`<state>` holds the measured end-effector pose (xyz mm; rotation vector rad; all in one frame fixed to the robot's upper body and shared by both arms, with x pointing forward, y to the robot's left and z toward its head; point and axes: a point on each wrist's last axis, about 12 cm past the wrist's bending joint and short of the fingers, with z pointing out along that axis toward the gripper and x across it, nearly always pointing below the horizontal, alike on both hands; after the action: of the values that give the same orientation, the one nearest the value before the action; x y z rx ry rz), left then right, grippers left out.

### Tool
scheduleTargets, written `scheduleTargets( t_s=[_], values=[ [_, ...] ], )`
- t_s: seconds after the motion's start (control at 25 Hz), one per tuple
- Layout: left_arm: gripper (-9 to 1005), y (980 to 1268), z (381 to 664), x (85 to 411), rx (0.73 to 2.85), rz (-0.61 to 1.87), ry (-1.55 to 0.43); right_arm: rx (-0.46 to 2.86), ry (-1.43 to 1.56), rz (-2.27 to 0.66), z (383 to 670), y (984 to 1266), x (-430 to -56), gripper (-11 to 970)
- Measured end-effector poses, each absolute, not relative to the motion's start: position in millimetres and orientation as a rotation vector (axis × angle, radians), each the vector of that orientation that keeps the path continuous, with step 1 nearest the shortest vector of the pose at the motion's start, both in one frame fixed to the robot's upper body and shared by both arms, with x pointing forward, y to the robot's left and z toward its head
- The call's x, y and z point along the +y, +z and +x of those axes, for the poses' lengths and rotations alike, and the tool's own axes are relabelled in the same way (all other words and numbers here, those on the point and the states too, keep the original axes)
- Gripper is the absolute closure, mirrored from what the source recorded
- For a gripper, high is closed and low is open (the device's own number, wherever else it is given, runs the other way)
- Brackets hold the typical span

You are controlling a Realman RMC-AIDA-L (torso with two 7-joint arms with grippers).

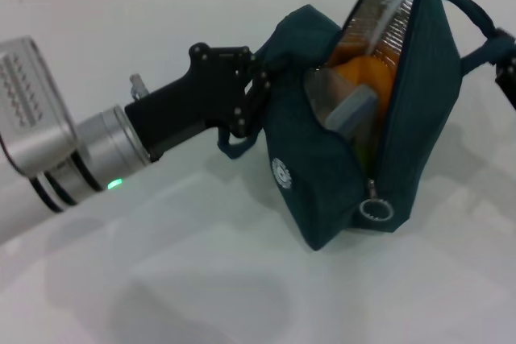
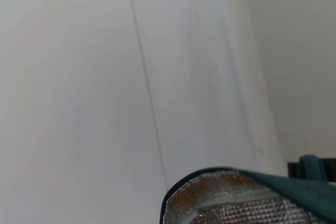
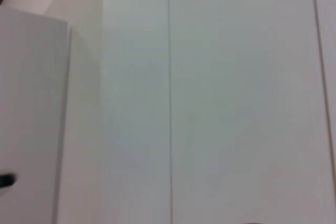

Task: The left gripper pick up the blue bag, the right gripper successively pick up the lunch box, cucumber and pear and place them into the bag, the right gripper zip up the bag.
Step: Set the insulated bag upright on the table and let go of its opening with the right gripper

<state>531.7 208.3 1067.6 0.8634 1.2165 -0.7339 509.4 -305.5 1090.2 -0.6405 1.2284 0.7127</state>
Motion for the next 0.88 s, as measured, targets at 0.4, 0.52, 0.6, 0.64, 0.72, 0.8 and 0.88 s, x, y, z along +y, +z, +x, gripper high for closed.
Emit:
scheduleTargets(
  t_s=[0.4,0.52,0.6,0.64,0.72,0.8,0.88],
  values=[
    [947,1052.0,510.0,206.2,1.198,0.834,-0.727,1.277,0.787,-0.645,514.1,1089.9,-302.1,889],
    [947,1052.0,510.2,205.0,1.198,0.835,-0.731,1.300,0.797,-0.672,512.2,1086.2,-300.3,888],
    [947,1052.6,510.8,204.1,1.195,0.837,-0.733,1.315,0.801,-0.681,512.2,1084.4,-299.3,888],
    [947,1052.9,511.3,203.5,1.194,0.838,-0.735,1.322,0.804,-0.681,512.6,1083.8,-298.8,888],
    [947,1054.0,512.9,202.0,1.191,0.837,-0.738,1.333,0.809,-0.676,513.3,1083.4,-298.8,887],
    [947,1055.7,515.3,201.7,1.189,0.821,-0.735,1.334,0.808,-0.676,513.7,1084.0,-299.5,887],
    [947,1057.2,517.3,202.5,1.188,0.802,-0.730,1.341,0.813,-0.683,514.6,1085.7,-302.3,887]
  ],
)
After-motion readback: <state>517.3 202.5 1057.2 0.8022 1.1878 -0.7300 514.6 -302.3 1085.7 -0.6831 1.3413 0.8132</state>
